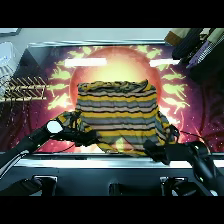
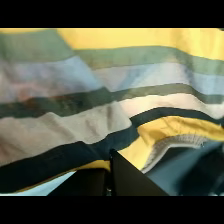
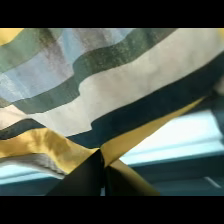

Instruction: Fold the clothes and pants, and hang the long-sleeved shirts on hangers.

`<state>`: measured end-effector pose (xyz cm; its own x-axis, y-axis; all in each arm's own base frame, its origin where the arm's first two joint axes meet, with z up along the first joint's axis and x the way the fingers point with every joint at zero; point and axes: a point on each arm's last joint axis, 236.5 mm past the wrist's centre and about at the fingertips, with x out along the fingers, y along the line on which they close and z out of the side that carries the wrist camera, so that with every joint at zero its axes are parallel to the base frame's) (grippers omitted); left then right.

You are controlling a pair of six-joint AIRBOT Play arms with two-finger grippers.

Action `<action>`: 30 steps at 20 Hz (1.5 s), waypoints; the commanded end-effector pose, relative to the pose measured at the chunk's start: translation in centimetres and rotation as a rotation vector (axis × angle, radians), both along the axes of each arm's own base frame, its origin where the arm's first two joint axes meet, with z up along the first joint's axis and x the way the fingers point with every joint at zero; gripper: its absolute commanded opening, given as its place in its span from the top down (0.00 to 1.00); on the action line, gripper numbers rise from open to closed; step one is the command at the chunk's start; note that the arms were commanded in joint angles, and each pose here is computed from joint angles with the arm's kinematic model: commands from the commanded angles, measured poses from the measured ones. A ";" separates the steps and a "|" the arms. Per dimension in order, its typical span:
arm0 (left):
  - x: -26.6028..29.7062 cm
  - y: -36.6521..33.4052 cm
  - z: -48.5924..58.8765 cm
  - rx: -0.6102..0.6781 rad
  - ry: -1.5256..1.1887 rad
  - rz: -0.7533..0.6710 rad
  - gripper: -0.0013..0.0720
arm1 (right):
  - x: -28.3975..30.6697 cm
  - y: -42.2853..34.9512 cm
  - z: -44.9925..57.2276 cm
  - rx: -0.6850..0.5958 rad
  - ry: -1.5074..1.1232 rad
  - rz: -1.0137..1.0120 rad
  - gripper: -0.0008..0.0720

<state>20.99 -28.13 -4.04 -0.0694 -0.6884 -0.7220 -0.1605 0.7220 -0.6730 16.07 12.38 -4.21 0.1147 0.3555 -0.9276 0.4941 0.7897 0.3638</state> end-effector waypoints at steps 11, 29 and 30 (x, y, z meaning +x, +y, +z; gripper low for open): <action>-3.2 -5.3 5.5 -0.087 -0.073 -0.031 0.96 | -0.3 -4.2 5.9 -0.023 -0.253 -0.233 0.95; 12.2 -4.4 -1.8 0.014 -0.097 0.121 0.96 | 17.5 -2.6 0.3 -0.146 -0.318 -0.291 0.95; 12.4 -4.4 -2.5 0.022 -0.086 0.120 0.96 | 17.4 -2.5 -0.6 -0.151 -0.294 -0.290 0.94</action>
<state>32.43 -32.46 -4.55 0.0923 -0.6866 -0.7212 -0.1833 0.7002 -0.6900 32.02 9.63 -3.29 0.4610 0.1416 -0.8760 0.5953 0.6828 0.4236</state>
